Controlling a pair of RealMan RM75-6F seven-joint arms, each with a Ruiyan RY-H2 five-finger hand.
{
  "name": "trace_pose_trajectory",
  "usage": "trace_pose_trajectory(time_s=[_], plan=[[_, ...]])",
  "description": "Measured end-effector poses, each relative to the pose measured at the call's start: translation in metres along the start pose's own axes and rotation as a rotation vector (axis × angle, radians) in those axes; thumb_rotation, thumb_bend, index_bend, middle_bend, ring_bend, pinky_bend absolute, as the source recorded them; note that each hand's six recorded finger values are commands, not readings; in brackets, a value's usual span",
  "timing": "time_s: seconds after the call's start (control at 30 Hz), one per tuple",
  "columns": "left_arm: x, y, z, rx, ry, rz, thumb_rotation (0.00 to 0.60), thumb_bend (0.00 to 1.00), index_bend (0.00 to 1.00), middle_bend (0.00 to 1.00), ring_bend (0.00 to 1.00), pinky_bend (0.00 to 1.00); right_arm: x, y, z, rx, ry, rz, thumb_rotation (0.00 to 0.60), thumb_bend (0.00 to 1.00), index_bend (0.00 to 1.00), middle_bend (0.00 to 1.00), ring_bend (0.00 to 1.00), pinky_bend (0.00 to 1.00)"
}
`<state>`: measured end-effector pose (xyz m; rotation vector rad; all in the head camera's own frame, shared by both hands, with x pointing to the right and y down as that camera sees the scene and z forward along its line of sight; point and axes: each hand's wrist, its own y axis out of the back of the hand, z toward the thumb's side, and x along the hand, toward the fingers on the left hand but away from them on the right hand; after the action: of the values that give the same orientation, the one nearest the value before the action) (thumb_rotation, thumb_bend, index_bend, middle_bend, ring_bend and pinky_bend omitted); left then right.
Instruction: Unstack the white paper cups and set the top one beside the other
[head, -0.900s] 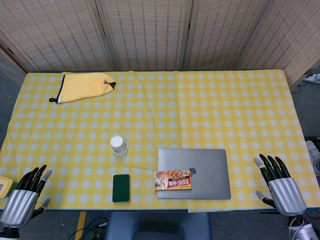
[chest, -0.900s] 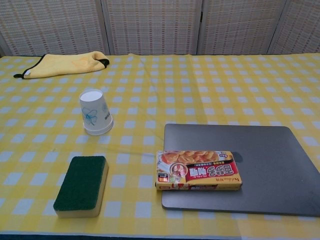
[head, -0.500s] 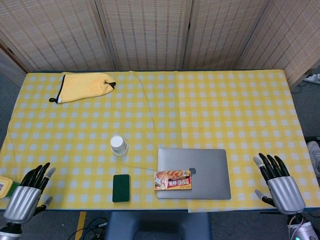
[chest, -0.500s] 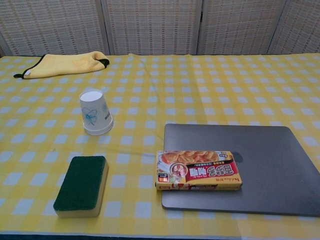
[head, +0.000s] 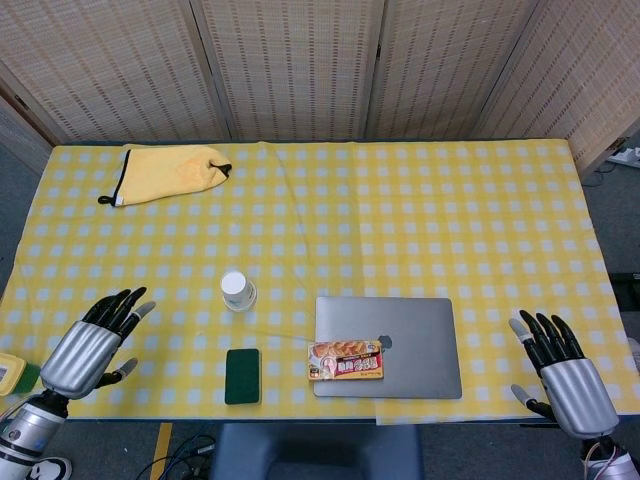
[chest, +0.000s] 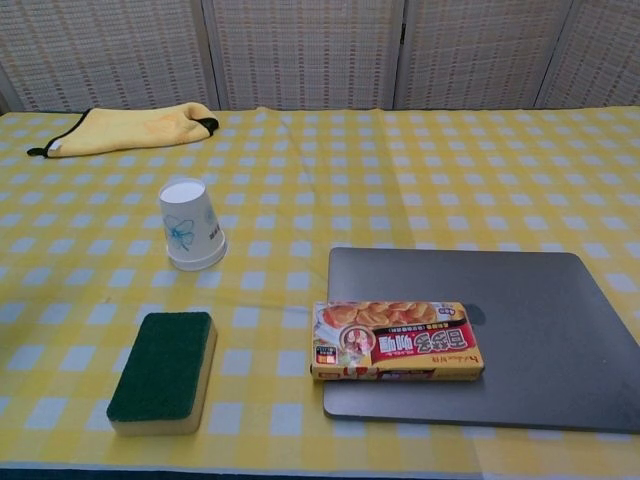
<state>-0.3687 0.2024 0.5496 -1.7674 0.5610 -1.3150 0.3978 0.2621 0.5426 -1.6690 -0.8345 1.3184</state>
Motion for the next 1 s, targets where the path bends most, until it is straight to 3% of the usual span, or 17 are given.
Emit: trace_pose_trajectory(time_s=[0.4, 0.63, 1.0], plan=[[0.088, 0.035, 0.034, 0.087, -0.030, -0.120, 0.600, 0.30, 0.14, 0.00, 0.00, 0.16, -0.015, 0.007, -0.013, -0.025, -0.015, 0.005, 0.600, 0.18, 0.00, 0.00, 0.00, 0.00], [0.122, 0.028, 0.053, 0.090, -0.049, -0.165, 0.600, 0.30, 0.17, 0.00, 0.00, 0.16, -0.012, 0.012, -0.016, -0.033, -0.014, -0.013, 0.600, 0.18, 0.00, 0.00, 0.00, 0.00], [0.144, 0.018, 0.063, 0.078, -0.020, -0.215, 0.600, 0.30, 0.20, 0.00, 0.00, 0.16, -0.009, 0.014, -0.015, -0.038, -0.006, -0.020, 0.600, 0.18, 0.00, 0.00, 0.00, 0.00]])
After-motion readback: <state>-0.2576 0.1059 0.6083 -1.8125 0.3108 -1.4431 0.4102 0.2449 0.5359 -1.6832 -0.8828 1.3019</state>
